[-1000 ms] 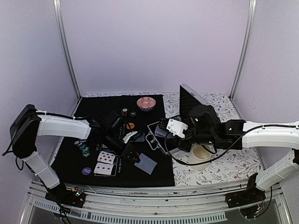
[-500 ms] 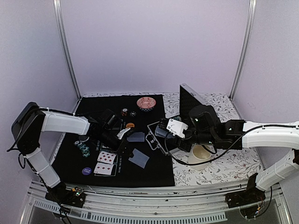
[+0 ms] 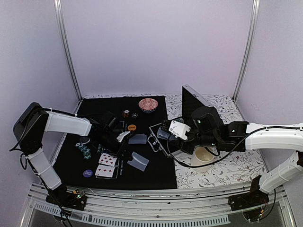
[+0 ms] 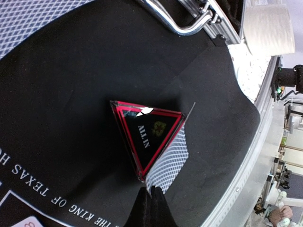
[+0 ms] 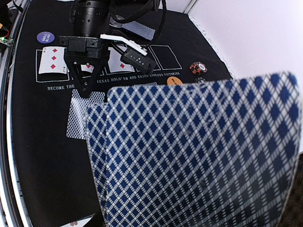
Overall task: Distribute texas hold em gaming equipment
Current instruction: Place the poker card on the poker table mat, then pick up the all-in button from the poker table mat.
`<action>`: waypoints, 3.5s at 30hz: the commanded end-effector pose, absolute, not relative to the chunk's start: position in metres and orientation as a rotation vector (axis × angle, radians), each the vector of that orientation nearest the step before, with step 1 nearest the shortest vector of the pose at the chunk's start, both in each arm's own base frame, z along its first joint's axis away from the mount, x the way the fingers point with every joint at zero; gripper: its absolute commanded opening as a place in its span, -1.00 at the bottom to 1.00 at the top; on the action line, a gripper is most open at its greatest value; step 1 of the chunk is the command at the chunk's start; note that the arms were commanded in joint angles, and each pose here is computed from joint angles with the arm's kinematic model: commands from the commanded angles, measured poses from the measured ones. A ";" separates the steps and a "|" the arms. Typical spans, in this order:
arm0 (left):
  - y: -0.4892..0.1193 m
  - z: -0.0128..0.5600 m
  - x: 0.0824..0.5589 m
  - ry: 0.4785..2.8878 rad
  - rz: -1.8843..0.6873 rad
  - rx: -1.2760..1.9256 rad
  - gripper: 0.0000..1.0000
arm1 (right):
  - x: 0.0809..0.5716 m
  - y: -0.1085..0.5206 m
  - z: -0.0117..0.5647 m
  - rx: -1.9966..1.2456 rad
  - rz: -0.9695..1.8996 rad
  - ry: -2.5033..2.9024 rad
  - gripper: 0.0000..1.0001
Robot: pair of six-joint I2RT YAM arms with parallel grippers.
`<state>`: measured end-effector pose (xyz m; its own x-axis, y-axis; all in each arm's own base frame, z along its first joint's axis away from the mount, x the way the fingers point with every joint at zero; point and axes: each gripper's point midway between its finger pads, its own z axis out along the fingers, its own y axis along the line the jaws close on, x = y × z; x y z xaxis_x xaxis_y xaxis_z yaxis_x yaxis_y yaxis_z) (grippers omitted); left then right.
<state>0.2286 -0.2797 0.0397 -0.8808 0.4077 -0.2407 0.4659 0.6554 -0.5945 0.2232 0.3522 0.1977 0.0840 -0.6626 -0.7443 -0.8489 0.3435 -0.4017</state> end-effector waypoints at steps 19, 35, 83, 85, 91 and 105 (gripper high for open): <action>-0.345 0.045 0.179 2.686 -1.355 0.981 -1.00 | 0.223 0.351 0.206 -1.361 0.244 1.630 -0.18; -0.341 0.038 0.185 2.751 -1.125 1.062 -0.25 | 0.222 0.350 0.205 -1.358 0.246 1.635 -0.18; -0.299 -0.009 0.234 2.355 -0.477 1.745 0.67 | 0.217 0.339 0.209 -1.341 0.249 1.629 -0.18; -0.298 -0.007 0.231 2.336 -0.492 1.749 0.68 | 0.217 0.339 0.208 -1.342 0.249 1.629 -0.18; -0.298 -0.002 0.231 2.300 -0.491 1.758 0.68 | 0.217 0.339 0.209 -1.344 0.248 1.628 -0.18; -0.300 -0.004 0.228 2.335 -0.522 1.763 0.36 | 0.218 0.340 0.210 -1.342 0.249 1.626 -0.18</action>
<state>0.2538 -0.3156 0.0116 -0.2324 0.8716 -0.4316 0.9717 0.2274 -0.0639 0.2170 0.3412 0.1979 0.0782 -0.6587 -0.7483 -0.8492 0.3493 -0.3962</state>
